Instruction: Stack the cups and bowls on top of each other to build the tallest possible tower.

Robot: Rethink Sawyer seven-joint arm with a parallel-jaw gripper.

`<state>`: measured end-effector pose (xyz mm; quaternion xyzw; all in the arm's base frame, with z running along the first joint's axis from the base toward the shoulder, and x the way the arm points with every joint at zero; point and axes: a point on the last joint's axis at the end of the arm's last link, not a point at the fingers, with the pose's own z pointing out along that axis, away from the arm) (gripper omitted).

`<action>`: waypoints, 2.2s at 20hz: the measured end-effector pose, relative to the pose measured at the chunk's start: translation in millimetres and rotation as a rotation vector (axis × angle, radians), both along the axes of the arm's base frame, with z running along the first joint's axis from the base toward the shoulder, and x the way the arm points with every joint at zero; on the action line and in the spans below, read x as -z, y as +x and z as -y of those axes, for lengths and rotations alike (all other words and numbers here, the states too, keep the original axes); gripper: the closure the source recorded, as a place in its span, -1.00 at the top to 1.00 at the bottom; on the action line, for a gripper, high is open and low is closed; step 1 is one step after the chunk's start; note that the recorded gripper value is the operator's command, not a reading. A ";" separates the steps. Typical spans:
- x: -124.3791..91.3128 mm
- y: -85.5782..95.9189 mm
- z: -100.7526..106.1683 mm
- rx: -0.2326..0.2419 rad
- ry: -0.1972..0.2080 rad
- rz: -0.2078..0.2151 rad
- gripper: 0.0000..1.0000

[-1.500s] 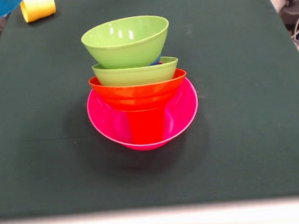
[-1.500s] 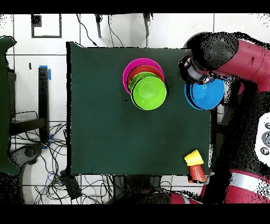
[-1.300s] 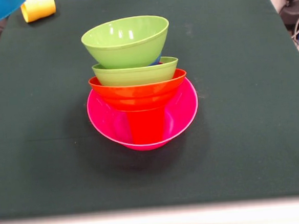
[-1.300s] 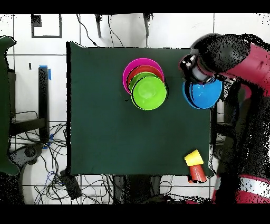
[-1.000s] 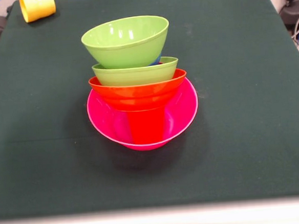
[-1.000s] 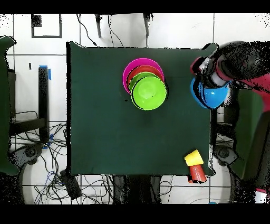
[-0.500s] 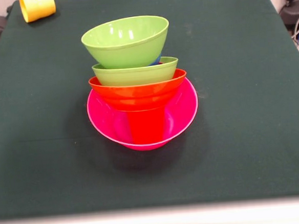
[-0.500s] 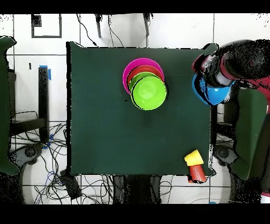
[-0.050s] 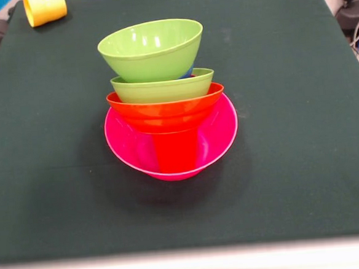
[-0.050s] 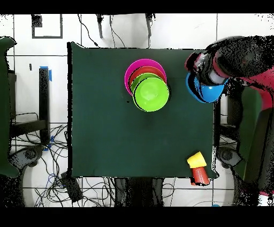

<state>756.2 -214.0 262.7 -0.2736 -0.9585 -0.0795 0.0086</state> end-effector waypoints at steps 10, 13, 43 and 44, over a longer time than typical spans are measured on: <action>4.8 5.7 -35.5 -0.044 0.001 0.002 -1.00; 4.4 8.3 -47.4 -0.060 0.001 0.002 -1.00; -62.7 16.9 -147.0 -0.184 -0.154 0.117 -1.00; -62.5 17.3 -148.9 -0.187 -0.165 0.123 -1.00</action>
